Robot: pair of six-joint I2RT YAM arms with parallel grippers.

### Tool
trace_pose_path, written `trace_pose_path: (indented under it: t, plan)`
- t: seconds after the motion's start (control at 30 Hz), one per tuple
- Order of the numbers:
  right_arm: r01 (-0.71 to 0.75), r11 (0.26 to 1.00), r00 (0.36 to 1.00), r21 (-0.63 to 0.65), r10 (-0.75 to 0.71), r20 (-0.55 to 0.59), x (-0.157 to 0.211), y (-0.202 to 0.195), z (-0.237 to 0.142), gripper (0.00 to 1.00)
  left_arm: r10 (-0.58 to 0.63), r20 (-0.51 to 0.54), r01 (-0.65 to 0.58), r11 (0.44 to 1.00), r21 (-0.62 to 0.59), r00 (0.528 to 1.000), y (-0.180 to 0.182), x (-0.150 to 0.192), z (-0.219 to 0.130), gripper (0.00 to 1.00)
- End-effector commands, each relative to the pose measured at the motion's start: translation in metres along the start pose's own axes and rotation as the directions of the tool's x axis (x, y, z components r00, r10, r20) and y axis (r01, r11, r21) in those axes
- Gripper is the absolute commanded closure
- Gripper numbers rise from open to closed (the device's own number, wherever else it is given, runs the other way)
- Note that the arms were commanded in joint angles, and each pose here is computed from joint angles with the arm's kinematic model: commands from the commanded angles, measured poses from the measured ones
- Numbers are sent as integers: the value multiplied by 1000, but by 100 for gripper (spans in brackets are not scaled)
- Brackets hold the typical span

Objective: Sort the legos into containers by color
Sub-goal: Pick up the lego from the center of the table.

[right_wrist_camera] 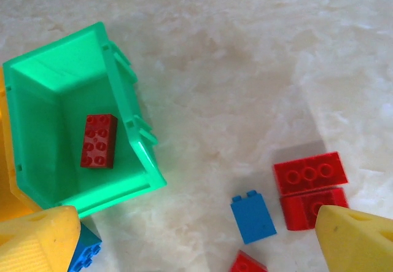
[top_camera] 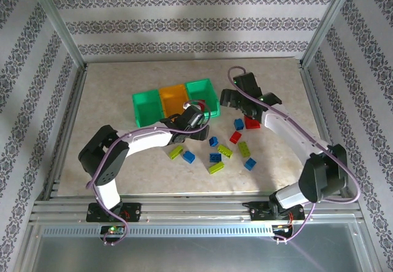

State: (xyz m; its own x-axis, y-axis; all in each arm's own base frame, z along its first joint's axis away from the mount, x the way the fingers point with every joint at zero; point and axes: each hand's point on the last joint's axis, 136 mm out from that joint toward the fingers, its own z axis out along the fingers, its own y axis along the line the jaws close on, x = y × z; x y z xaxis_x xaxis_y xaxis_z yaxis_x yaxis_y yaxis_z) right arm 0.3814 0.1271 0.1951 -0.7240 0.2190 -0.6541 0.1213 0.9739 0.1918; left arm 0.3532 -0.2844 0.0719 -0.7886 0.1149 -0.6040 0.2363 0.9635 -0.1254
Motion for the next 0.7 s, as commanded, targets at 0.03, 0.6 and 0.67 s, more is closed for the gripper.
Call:
trace_pose_path:
  t: [0.03,0.6,0.67]
  plan:
    - [-56,997,996,45,53,68,-6,-20,-15,2,48,-41,-50,998,-50,998,2,5,9,14]
    - [-112,990,989,85,102,108,8,-47,-35,2,52,-93,-63,991,-115,994,11,1,37,22]
    - [-115,990,988,82,105,113,8,-47,-37,2,57,-97,-69,991,-117,994,10,1,39,24]
